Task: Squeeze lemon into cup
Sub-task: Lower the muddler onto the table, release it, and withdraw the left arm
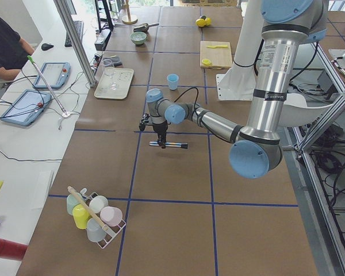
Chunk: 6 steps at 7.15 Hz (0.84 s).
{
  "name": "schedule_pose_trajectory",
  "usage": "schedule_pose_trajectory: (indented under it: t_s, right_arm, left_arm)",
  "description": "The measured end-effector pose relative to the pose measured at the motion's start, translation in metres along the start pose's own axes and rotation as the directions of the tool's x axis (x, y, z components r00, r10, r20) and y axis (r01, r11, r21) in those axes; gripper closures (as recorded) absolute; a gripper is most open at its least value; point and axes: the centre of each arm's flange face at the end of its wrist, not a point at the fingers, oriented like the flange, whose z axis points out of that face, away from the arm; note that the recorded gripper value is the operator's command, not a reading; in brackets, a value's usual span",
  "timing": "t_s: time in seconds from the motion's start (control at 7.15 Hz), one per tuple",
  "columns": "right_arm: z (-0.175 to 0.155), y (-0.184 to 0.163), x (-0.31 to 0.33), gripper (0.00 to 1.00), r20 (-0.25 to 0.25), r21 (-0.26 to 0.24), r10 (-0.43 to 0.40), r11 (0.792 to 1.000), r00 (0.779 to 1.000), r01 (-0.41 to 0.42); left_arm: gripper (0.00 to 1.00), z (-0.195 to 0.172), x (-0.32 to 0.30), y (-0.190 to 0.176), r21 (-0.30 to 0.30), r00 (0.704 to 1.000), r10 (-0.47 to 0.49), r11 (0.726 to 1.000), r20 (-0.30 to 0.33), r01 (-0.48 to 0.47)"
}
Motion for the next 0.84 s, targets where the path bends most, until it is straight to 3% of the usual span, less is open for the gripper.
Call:
schedule_pose_trajectory:
  t_s: [0.56,0.7,0.84]
  right_arm:
    - [-0.0012,0.0002,-0.0013,0.00,-0.001,0.003,-0.003,1.000,1.000,0.003]
    - [-0.0012,0.0003,-0.0013,0.00,-0.002,0.002,-0.003,1.000,1.000,0.003]
    - [-0.0012,0.0002,-0.0013,0.00,-0.002,0.003,-0.003,1.000,1.000,0.003]
  left_arm:
    - [1.00,0.0047,0.0054,-0.0089,-0.003,1.000,-0.021,1.000,0.003,0.021]
    - [0.69,0.0065,0.0069,-0.0093,-0.004,1.000,-0.017,1.000,0.005,0.017]
    - [0.01,0.0088,0.0077,-0.0096,-0.006,1.000,-0.016,1.000,0.008,0.016]
